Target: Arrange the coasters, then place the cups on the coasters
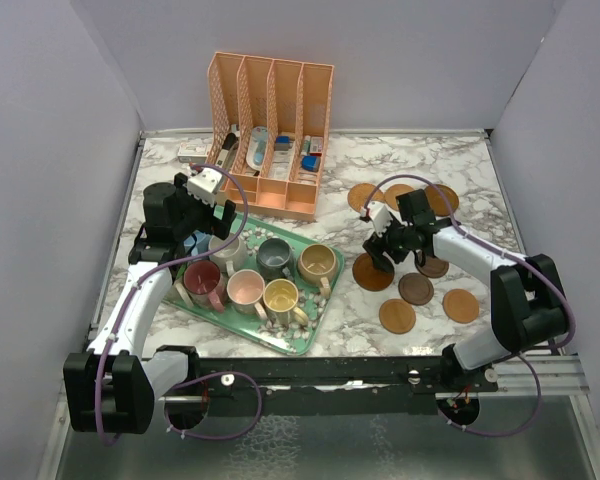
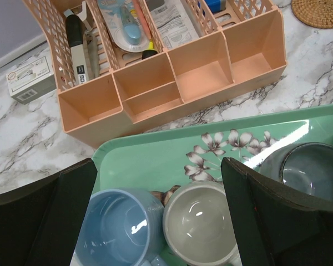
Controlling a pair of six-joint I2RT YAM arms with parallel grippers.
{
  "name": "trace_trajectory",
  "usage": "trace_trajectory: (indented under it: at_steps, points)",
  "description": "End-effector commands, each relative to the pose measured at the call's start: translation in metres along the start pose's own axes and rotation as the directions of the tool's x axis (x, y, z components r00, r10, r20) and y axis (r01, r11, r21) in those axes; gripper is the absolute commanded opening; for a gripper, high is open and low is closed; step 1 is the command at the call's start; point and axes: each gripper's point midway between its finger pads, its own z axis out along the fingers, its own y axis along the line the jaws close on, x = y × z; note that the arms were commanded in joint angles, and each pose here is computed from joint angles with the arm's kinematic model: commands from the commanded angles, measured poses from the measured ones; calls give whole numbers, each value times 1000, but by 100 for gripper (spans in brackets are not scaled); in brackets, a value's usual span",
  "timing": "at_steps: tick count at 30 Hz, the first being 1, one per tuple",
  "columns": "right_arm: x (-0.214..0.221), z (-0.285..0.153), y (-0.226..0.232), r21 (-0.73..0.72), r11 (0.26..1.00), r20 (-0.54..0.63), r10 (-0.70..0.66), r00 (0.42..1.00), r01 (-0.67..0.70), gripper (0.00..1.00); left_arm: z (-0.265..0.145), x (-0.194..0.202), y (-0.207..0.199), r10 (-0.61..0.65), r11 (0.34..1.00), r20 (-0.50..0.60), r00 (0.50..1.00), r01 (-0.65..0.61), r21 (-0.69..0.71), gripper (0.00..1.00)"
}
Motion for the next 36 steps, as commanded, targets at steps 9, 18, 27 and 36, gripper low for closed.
trace_trajectory:
  at_steps: [9,18,27,36]
  points:
    - [40,13,-26,167,985,-150,-12,989,37,71,2,0,-6,10,999,15,1000,-10,32,99]
    - [57,-2,-74,304,950,-183,125,975,-65,64,1,-3,-7,17,999,24,1000,-17,32,99]
    - [78,-16,-120,370,913,-174,248,953,-170,60,-1,-5,-7,21,999,30,999,-22,32,99]
    - [97,-27,-136,401,889,-169,311,935,-223,59,0,-3,-8,20,999,24,1000,-21,37,99]
